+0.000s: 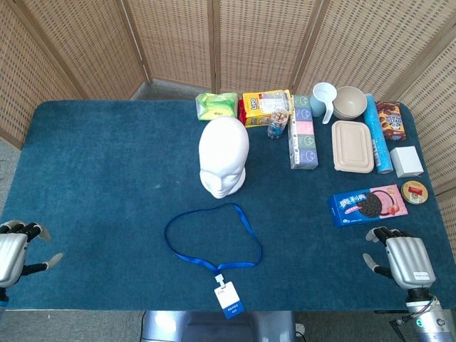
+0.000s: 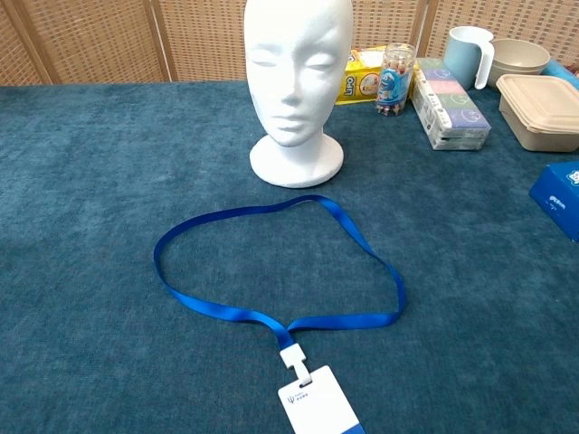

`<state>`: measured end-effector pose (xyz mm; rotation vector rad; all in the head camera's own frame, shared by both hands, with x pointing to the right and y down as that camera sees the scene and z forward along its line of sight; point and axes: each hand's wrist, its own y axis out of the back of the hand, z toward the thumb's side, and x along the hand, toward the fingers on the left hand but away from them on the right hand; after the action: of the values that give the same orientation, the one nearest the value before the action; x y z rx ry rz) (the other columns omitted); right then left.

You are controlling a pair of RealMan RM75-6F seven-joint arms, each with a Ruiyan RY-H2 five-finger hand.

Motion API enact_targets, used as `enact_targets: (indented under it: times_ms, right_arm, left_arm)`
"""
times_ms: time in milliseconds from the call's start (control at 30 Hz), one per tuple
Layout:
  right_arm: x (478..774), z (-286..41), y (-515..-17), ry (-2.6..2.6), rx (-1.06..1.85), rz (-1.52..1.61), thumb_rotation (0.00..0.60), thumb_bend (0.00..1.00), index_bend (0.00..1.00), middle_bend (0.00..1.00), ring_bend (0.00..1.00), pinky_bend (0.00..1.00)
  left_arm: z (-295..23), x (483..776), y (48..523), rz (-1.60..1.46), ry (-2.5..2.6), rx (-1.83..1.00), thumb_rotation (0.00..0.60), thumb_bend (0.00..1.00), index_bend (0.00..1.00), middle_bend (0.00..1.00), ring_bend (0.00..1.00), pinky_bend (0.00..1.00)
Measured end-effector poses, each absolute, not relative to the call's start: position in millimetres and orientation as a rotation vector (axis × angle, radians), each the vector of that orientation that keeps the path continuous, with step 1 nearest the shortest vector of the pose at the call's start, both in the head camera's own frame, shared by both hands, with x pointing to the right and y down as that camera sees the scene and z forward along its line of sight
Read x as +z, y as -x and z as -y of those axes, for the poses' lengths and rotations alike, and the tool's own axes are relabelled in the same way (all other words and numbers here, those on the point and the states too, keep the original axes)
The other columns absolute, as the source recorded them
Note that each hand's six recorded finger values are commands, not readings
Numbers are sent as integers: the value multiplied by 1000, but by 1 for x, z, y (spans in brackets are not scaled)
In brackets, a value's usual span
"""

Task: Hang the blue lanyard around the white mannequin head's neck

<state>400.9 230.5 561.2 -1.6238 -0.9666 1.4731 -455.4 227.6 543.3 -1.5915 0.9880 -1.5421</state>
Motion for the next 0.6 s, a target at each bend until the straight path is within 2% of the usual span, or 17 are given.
enact_targets:
  times_ms: [600]
  right_arm:
    - [563, -225, -397, 1637, 1460, 980, 541, 308, 430, 470, 522, 493]
  left_arm:
    - [-221, 544, 453, -975, 1599, -1533, 469, 107, 517, 486, 415, 267]
